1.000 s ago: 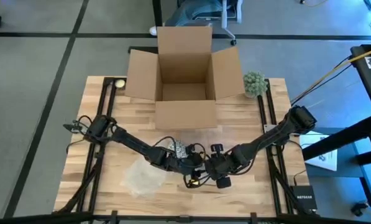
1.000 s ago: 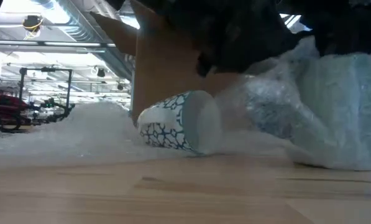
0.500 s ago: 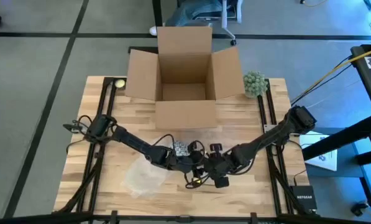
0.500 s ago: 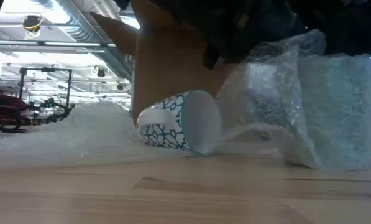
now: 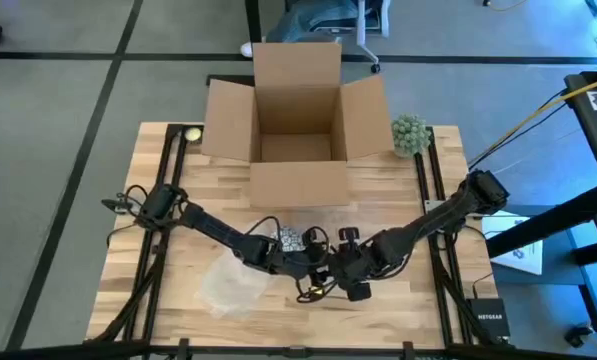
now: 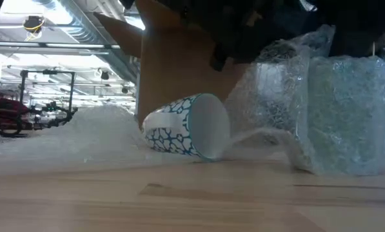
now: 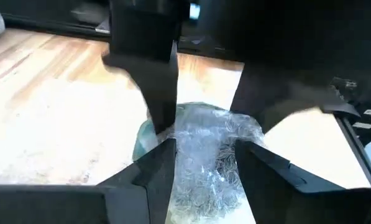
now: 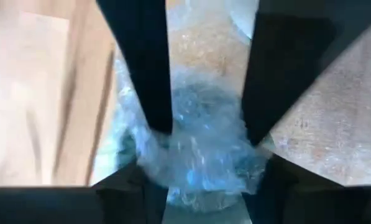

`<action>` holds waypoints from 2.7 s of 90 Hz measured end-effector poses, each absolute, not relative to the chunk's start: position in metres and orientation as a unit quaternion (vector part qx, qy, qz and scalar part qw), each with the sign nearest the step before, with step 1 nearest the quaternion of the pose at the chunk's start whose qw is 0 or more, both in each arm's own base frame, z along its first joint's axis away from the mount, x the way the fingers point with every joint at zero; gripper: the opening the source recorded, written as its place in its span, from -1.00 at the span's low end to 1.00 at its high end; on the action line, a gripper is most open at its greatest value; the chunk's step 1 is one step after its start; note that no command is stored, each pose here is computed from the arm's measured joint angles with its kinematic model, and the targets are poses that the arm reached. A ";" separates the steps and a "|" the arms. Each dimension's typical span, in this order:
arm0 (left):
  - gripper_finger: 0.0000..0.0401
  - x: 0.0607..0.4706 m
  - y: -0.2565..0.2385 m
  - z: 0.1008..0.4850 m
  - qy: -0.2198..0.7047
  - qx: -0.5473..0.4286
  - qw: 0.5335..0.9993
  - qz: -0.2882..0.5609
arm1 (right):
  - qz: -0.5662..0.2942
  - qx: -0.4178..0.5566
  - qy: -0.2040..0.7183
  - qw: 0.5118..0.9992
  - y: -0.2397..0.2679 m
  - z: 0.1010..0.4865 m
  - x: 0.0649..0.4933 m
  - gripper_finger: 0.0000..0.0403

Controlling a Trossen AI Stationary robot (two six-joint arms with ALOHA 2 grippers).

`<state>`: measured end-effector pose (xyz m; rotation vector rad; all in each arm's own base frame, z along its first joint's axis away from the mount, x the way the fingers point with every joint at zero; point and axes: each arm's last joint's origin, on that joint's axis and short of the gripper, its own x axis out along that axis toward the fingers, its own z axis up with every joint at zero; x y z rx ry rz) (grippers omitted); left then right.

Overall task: Wrap mug
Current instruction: Wrap the green mug with the right transparent bubble wrap

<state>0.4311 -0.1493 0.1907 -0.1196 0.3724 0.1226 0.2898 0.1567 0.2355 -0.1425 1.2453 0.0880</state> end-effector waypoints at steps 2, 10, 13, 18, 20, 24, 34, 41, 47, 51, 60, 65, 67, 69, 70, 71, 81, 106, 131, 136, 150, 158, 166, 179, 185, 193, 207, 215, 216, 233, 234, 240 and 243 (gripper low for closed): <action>-0.24 0.431 -0.149 0.191 0.185 -0.059 0.979 0.061 | 0.041 -0.068 0.585 0.807 0.157 0.239 0.290 -0.25; -0.24 0.431 -0.149 0.191 0.186 -0.058 0.979 0.061 | 0.036 -0.074 0.598 0.797 0.156 0.252 0.288 -0.25; -0.24 0.431 -0.149 0.191 0.186 -0.057 0.979 0.061 | 0.033 -0.075 0.604 0.793 0.155 0.258 0.287 -0.25; -0.24 0.432 -0.148 0.191 0.186 -0.058 0.979 0.063 | 0.029 -0.075 0.609 0.789 0.155 0.267 0.286 -0.25; -0.24 0.432 -0.147 0.191 0.186 -0.058 0.979 0.063 | 0.027 -0.075 0.609 0.789 0.154 0.271 0.286 -0.25; -0.24 0.432 -0.147 0.191 0.186 -0.059 0.979 0.064 | 0.019 -0.077 0.603 0.794 0.154 0.276 0.287 -0.25; -0.24 0.432 -0.147 0.191 0.186 -0.062 0.979 0.065 | 0.010 -0.087 0.567 0.819 0.156 0.279 0.293 -0.25; -0.24 0.432 -0.146 0.190 0.186 -0.060 0.979 0.065 | 0.015 -0.082 0.558 0.826 0.157 0.270 0.295 -0.25; -0.24 0.432 -0.146 0.190 0.186 -0.058 0.979 0.065 | 0.011 -0.086 0.568 0.818 0.156 0.256 0.293 -0.25; -0.24 0.432 -0.146 0.190 0.188 -0.057 0.978 0.066 | 0.000 -0.086 0.579 0.811 0.154 0.247 0.290 -0.25; -0.24 0.432 -0.146 0.192 0.182 -0.059 0.979 0.065 | -0.017 -0.077 0.590 0.803 0.152 0.229 0.285 -0.26; -0.24 0.432 -0.146 0.192 0.182 -0.059 0.979 0.065 | -0.018 -0.072 0.585 0.808 0.151 0.221 0.285 -0.29; -0.24 0.432 -0.146 0.192 0.182 -0.059 0.979 0.064 | -0.019 -0.072 0.583 0.809 0.151 0.218 0.285 -0.31; -0.24 0.432 -0.146 0.192 0.183 -0.058 0.979 0.064 | -0.019 -0.071 0.581 0.810 0.151 0.215 0.285 -0.33; -0.24 0.432 -0.146 0.192 0.183 -0.058 0.979 0.064 | -0.019 -0.070 0.581 0.810 0.151 0.213 0.284 -0.34; -0.24 0.432 -0.146 0.192 0.184 -0.058 0.979 0.064 | -0.019 -0.069 0.582 0.810 0.150 0.212 0.284 -0.35; -0.24 0.432 -0.147 0.192 0.182 -0.059 0.979 0.064 | -0.020 -0.068 0.587 0.806 0.149 0.205 0.282 -0.48; -0.24 0.432 -0.141 0.188 0.202 -0.064 0.974 0.074 | -0.003 -0.059 0.595 0.801 0.150 0.205 0.281 -0.75; -0.24 0.431 -0.141 0.185 0.215 -0.062 0.972 0.077 | 0.008 -0.042 0.604 0.796 0.151 0.204 0.280 -0.77; -0.24 0.431 -0.141 0.186 0.214 -0.068 0.971 0.078 | 0.008 -0.041 0.604 0.796 0.151 0.205 0.280 -0.73; -0.24 0.431 -0.141 0.186 0.214 -0.069 0.971 0.078 | 0.011 -0.040 0.597 0.801 0.150 0.214 0.279 -0.51; -0.24 0.431 -0.141 0.186 0.214 -0.068 0.971 0.078 | 0.016 -0.043 0.592 0.805 0.150 0.222 0.279 -0.36; -0.24 0.431 -0.141 0.186 0.215 -0.067 0.971 0.078 | 0.021 -0.050 0.595 0.802 0.151 0.232 0.279 -0.22; -0.24 0.431 -0.141 0.186 0.214 -0.067 0.971 0.078 | 0.043 -0.034 0.605 0.794 0.153 0.240 0.279 -0.09; -0.24 0.431 -0.141 0.186 0.214 -0.067 0.971 0.078 | 0.068 -0.014 0.611 0.789 0.155 0.240 0.279 -0.07; -0.24 0.431 -0.141 0.186 0.214 -0.069 0.971 0.078 | 0.080 -0.001 0.606 0.791 0.157 0.240 0.281 -0.05; -0.24 0.431 -0.141 0.186 0.214 -0.067 0.972 0.078 | 0.090 0.011 0.582 0.808 0.161 0.237 0.287 -0.05; -0.24 0.431 -0.141 0.186 0.214 -0.062 0.972 0.077 | 0.086 0.009 0.595 0.799 0.161 0.223 0.287 -0.05; -0.24 0.431 -0.141 0.186 0.214 -0.063 0.972 0.077 | 0.085 0.008 0.597 0.798 0.161 0.221 0.287 -0.05; -0.24 0.431 -0.141 0.186 0.212 -0.064 0.972 0.077 | 0.076 -0.008 0.616 0.784 0.163 0.196 0.288 -0.05; -0.24 0.431 -0.141 0.186 0.213 -0.064 0.972 0.077 | 0.075 -0.010 0.617 0.784 0.164 0.195 0.287 -0.05; -0.24 0.431 -0.142 0.186 0.214 -0.063 0.972 0.076 | 0.079 -0.022 0.613 0.786 0.168 0.194 0.286 -0.08; -0.24 0.430 -0.142 0.186 0.214 -0.063 0.972 0.076 | 0.082 -0.033 0.610 0.787 0.171 0.193 0.285 -0.12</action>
